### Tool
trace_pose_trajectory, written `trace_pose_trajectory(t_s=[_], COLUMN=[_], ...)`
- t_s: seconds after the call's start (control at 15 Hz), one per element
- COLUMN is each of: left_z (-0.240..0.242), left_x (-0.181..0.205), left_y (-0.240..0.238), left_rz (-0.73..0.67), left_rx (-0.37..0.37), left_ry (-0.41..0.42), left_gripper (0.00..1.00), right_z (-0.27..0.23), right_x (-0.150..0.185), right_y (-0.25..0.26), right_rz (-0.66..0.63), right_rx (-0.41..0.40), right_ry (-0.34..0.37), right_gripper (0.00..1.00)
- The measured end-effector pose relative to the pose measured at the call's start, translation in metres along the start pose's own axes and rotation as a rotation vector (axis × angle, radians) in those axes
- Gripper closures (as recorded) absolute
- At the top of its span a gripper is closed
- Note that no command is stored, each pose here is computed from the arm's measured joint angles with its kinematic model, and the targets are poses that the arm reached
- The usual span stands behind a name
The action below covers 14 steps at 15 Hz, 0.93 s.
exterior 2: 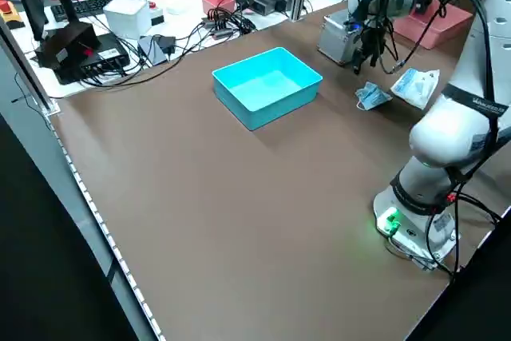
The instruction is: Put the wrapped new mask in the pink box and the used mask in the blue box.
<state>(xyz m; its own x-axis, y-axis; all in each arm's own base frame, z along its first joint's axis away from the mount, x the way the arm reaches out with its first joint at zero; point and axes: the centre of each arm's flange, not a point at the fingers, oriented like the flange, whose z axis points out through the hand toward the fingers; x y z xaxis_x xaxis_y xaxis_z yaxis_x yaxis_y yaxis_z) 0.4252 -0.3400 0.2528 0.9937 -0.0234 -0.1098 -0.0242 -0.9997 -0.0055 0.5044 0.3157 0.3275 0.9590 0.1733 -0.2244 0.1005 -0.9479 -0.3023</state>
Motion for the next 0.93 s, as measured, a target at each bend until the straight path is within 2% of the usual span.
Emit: trace_pose_trajectory(t_s=[0.13, 0.33, 0.6, 0.67, 0.87, 0.93], left_z=[0.027, 0.057, 0.063, 0.061, 0.058, 0.057], left_x=[-0.007, -0.01, -0.008, -0.007, -0.007, -0.008], left_y=[0.011, 0.015, 0.017, 0.018, 0.024, 0.027], left_rz=[-0.015, -0.028, -0.028, -0.028, -0.031, -0.032], left_rx=[0.038, 0.051, 0.043, 0.04, 0.036, 0.035], left_ry=[0.006, -0.007, -0.011, -0.007, 0.0, 0.002], left_gripper=[0.01, 0.03, 0.04, 0.09, 0.38, 0.43], right_z=[0.04, 0.081, 0.127, 0.139, 0.164, 0.169], right_x=[-0.015, -0.031, -0.045, -0.046, -0.056, -0.06], right_y=[-0.027, -0.05, -0.053, -0.053, -0.063, -0.068], right_rz=[-0.006, -0.033, -0.04, -0.038, -0.04, -0.043], right_rx=[-0.03, -0.068, -0.102, -0.106, -0.105, -0.108], right_ry=[-0.026, -0.08, -0.13, -0.132, -0.153, -0.16], right_gripper=[0.09, 0.09, 0.1, 0.11, 0.12, 0.13])
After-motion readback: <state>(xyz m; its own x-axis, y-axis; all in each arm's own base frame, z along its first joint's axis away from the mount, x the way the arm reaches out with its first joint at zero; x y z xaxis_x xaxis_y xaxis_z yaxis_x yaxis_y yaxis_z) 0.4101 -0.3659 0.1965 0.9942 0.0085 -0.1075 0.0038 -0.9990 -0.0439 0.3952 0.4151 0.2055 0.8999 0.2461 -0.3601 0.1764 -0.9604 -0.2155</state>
